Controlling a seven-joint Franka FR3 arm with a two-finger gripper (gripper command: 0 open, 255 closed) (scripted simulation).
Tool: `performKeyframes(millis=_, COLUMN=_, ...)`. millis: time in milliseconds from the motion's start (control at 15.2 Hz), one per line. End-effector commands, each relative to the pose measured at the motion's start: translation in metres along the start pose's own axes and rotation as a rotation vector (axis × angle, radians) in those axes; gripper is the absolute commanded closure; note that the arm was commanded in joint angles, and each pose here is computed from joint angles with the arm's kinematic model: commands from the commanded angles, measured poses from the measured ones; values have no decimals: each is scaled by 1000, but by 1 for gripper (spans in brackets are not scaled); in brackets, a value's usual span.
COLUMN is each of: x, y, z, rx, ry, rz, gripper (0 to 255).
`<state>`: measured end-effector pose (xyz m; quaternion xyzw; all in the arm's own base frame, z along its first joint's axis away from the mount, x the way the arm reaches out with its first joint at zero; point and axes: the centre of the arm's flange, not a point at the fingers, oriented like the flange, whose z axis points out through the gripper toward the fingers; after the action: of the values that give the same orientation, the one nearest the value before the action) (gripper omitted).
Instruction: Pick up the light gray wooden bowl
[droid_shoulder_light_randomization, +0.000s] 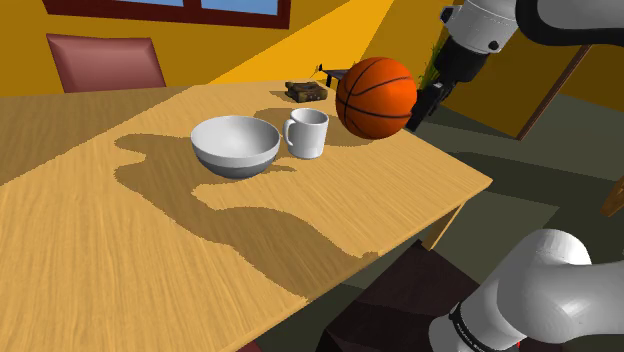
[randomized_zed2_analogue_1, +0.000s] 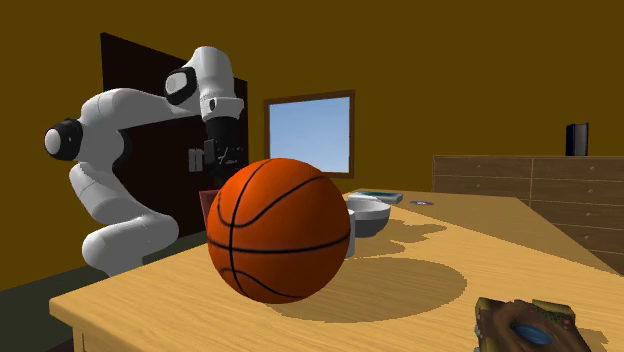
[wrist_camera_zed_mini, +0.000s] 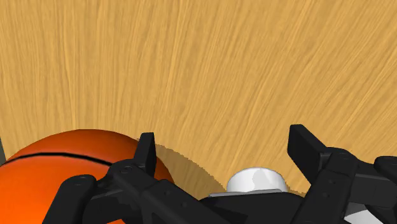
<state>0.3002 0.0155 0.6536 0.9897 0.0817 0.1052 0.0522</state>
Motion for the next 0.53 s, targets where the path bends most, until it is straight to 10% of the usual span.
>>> performKeyframes(millis=0, x=0, y=0, z=0, rx=0, ry=0, rz=0, gripper=0)
performKeyframes(millis=462, x=63, y=-69, z=14, rx=4, ry=-25, rz=-19, gripper=0)
